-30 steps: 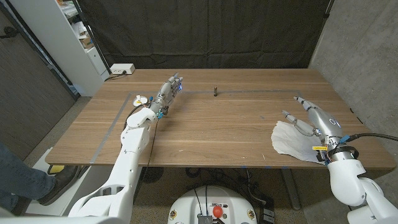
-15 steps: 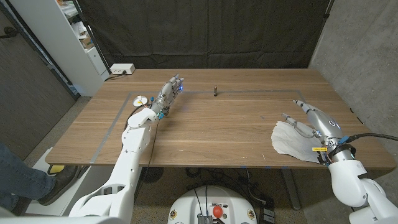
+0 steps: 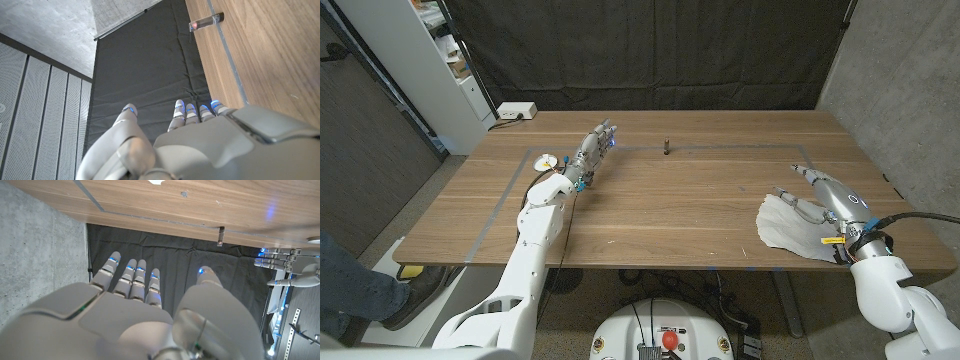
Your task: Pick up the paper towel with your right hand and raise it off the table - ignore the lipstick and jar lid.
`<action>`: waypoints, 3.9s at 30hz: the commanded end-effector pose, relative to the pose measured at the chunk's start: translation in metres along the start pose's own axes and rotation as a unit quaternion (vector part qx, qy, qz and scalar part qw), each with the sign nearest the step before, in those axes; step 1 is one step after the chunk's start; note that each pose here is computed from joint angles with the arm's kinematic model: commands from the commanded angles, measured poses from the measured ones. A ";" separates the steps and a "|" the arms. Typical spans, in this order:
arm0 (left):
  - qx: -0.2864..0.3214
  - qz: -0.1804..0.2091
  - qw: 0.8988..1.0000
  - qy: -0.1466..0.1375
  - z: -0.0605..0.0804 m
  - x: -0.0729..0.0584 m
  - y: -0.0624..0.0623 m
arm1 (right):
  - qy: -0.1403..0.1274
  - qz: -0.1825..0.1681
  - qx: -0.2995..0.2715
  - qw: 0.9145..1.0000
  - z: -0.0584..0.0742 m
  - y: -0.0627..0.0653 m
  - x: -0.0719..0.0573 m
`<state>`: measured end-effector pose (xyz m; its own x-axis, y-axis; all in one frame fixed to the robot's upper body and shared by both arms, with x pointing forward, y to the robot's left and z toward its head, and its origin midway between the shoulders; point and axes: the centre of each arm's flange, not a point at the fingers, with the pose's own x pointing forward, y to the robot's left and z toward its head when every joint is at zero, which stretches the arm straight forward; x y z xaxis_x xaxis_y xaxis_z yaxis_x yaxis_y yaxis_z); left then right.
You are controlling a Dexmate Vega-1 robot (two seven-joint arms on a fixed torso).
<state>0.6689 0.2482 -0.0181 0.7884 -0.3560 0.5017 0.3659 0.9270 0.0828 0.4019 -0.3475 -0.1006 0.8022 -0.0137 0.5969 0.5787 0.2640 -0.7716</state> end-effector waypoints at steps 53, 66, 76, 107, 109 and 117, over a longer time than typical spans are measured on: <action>0.006 -0.006 1.000 0.007 0.003 0.008 -0.009 | 0.077 0.116 -0.077 0.987 -0.014 0.029 -0.011; 0.007 -0.009 1.000 0.011 0.000 0.012 -0.009 | 0.087 0.133 -0.082 0.984 -0.013 0.033 -0.009; 0.008 -0.009 1.000 0.012 0.001 0.014 -0.009 | 0.100 0.155 -0.090 0.979 -0.012 0.033 -0.005; 0.010 -0.009 1.000 0.016 0.000 0.014 -0.011 | 0.123 0.180 -0.083 0.972 -0.019 0.050 -0.006; 0.010 -0.009 1.000 0.017 0.000 0.013 -0.012 | 0.126 0.182 -0.081 0.972 -0.020 0.051 -0.006; 0.010 -0.008 1.000 0.020 -0.002 0.013 -0.012 | 0.131 0.192 -0.077 0.970 -0.025 0.058 -0.006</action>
<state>0.6756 0.2332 -0.0115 0.7971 -0.3762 0.4723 0.3702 0.9224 0.1098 0.4293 -0.3533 -0.1473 0.9577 -0.1845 0.2208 0.2474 0.1368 -0.9592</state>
